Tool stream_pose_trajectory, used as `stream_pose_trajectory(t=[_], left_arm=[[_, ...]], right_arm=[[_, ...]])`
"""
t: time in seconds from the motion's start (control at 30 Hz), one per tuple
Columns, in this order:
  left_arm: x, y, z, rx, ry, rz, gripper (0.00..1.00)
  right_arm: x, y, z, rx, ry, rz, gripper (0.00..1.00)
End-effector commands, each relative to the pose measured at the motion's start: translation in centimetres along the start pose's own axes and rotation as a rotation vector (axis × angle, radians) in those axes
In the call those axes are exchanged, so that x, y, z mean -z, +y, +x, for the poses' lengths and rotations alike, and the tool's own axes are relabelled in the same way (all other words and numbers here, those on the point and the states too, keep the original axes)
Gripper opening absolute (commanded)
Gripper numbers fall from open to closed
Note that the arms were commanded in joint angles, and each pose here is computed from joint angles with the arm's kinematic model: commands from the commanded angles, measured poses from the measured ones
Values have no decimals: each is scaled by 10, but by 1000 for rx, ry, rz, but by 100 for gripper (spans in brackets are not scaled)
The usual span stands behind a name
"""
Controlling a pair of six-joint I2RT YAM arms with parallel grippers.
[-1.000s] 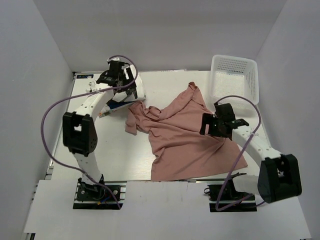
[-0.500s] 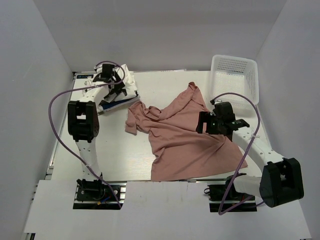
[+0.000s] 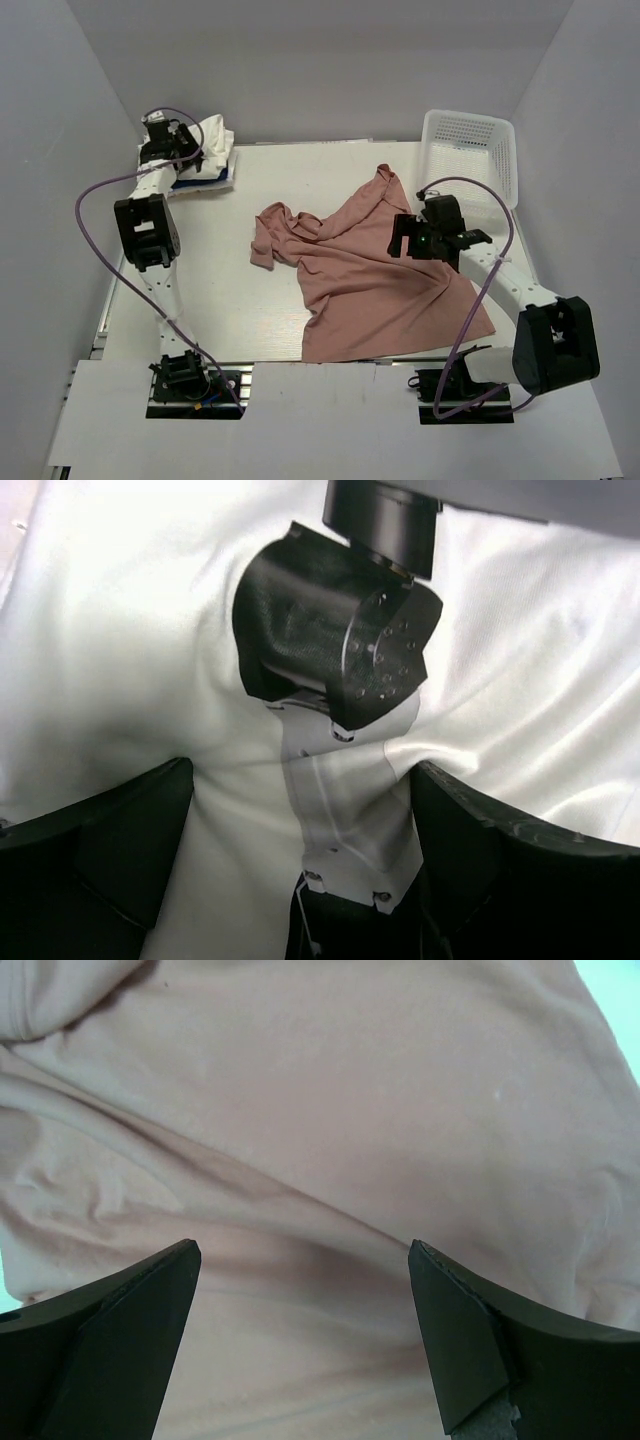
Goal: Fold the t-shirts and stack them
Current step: Put the neatly folded tshirt into the corner of the board with the left arm
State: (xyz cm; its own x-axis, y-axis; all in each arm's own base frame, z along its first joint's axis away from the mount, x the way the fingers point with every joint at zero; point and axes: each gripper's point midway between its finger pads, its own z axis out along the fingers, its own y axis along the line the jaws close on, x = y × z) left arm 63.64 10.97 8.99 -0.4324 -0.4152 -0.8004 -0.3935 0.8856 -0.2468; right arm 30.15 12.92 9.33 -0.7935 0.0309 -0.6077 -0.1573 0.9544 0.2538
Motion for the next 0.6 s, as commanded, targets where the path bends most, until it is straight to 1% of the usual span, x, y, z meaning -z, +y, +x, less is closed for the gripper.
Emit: stream_pose_trajectory(t=[0.0, 0.07, 0.1, 0.13, 0.2, 0.27, 0.3, 0.33, 0.4, 0.43, 0.5, 0.53, 0.57], left_arm=[[-26, 25, 16, -93, 49, 28, 100], [-32, 20, 0, -141, 13, 48, 100], [-33, 18, -6, -142, -3, 52, 100], [-29, 12, -24, -141, -36, 60, 100], [-28, 5, -30, -132, -39, 88, 100], [-14, -5, -47, -116, -64, 120, 100], [4, -14, -73, -102, -110, 134, 100], [12, -15, -74, -68, -106, 135, 100], [34, -21, -94, -37, -141, 137, 100], [56, -29, -109, -14, -166, 162, 100], [80, -37, -119, -7, -170, 198, 100], [88, -47, -113, -14, -157, 219, 100], [113, -53, -127, -17, -179, 236, 100]], right_arm=[[0, 14, -32, 25, -73, -44, 90], [-4, 17, -34, 45, -70, -54, 90], [-5, 17, -37, 50, -72, -54, 90], [-5, 18, -37, 63, -70, -57, 90], [-6, 20, -41, 68, -72, -58, 90], [-5, 21, -42, 80, -78, -55, 90], [-4, 20, -44, 82, -85, -45, 90], [-2, 20, -44, 90, -84, -42, 90], [4, 18, -47, 92, -105, -23, 90], [5, 17, -43, 92, -104, -20, 90], [10, 11, -42, 66, -122, 10, 90], [9, 8, -37, 59, -118, 18, 90], [7, 5, -30, 46, -111, 30, 90]])
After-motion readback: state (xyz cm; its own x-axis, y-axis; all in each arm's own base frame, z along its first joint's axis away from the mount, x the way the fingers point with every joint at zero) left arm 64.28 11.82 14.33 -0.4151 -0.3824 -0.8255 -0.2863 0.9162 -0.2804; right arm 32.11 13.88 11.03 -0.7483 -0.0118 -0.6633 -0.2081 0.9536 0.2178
